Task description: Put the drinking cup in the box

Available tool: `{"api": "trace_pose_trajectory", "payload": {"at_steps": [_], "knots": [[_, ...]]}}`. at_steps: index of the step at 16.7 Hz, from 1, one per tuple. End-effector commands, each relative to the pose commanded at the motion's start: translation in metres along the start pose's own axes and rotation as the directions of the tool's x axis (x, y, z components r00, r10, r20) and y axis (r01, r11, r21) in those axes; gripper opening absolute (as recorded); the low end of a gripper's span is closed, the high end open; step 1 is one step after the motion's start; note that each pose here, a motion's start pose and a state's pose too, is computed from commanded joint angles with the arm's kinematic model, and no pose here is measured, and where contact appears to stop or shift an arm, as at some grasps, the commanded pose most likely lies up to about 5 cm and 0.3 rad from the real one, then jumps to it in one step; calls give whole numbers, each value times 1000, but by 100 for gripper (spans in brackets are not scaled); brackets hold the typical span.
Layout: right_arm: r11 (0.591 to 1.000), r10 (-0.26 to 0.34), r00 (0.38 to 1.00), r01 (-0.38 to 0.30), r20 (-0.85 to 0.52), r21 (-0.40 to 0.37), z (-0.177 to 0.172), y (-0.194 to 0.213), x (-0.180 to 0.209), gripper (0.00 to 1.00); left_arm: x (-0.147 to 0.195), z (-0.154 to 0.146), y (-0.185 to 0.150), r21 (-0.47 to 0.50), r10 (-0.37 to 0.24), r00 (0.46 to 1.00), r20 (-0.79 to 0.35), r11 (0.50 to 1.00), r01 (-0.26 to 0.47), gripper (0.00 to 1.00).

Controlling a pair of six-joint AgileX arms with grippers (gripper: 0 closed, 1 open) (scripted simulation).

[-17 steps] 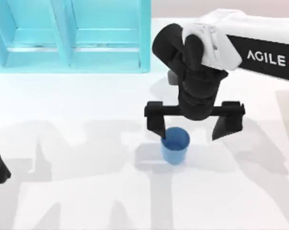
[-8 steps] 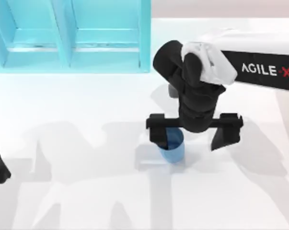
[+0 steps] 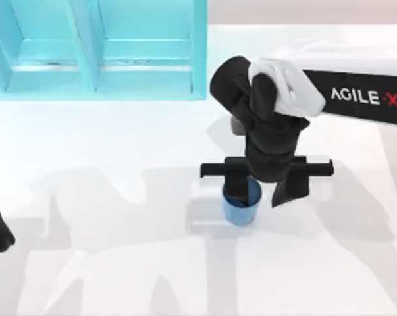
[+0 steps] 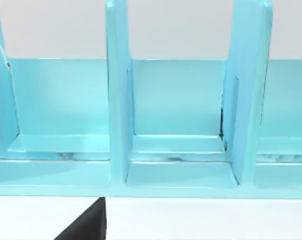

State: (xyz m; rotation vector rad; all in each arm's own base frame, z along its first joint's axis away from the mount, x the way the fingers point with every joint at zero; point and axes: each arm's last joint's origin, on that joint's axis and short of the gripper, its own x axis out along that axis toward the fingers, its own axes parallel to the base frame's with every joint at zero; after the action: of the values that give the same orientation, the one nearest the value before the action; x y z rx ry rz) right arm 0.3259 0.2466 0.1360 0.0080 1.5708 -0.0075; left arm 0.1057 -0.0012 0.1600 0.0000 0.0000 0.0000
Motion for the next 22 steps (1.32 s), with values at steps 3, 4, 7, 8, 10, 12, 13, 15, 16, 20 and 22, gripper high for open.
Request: {"api": "trace_pose_trajectory", "payload": {"at_steps": [3, 4, 7, 8, 10, 12, 13, 15, 16, 20, 22], "knots": [[1000, 0, 1000, 0, 0, 0, 0, 0, 0, 2, 0, 0, 0, 0, 0, 1000, 0, 1000, 0, 100], [1000, 0, 1000, 0, 0, 0, 0, 0, 0, 0, 0, 0, 0, 0, 0, 1000, 0, 1000, 0, 100], [1000, 0, 1000, 0, 0, 0, 0, 0, 0, 0, 0, 0, 0, 0, 0, 1000, 0, 1000, 0, 100], [1000, 0, 1000, 0, 0, 0, 0, 0, 0, 0, 0, 0, 0, 0, 0, 1000, 0, 1000, 0, 100], [1000, 0, 1000, 0, 0, 0, 0, 0, 0, 0, 0, 0, 0, 0, 0, 1000, 0, 1000, 0, 100], [1000, 1, 1000, -1, 1, 3, 1, -1, -1, 0, 0, 0, 0, 0, 0, 1000, 0, 1000, 0, 100], [1000, 1, 1000, -1, 3, 3, 1, -1, -1, 0, 0, 0, 0, 0, 0, 1000, 0, 1000, 0, 100], [1000, 8, 1000, -8, 27, 11, 11, -10, -9, 0, 0, 0, 0, 0, 0, 1000, 0, 1000, 0, 100], [1000, 12, 999, -13, 47, 17, 21, -20, -17, 0, 0, 0, 0, 0, 0, 1000, 0, 1000, 0, 100], [999, 2, 990, -8, 139, 42, 67, -104, -62, 0, 0, 0, 0, 0, 0, 1000, 0, 1000, 0, 100], [998, -30, 988, 22, 153, 56, 81, -174, -83, 0, 0, 0, 0, 0, 0, 1000, 0, 1000, 0, 100]]}}
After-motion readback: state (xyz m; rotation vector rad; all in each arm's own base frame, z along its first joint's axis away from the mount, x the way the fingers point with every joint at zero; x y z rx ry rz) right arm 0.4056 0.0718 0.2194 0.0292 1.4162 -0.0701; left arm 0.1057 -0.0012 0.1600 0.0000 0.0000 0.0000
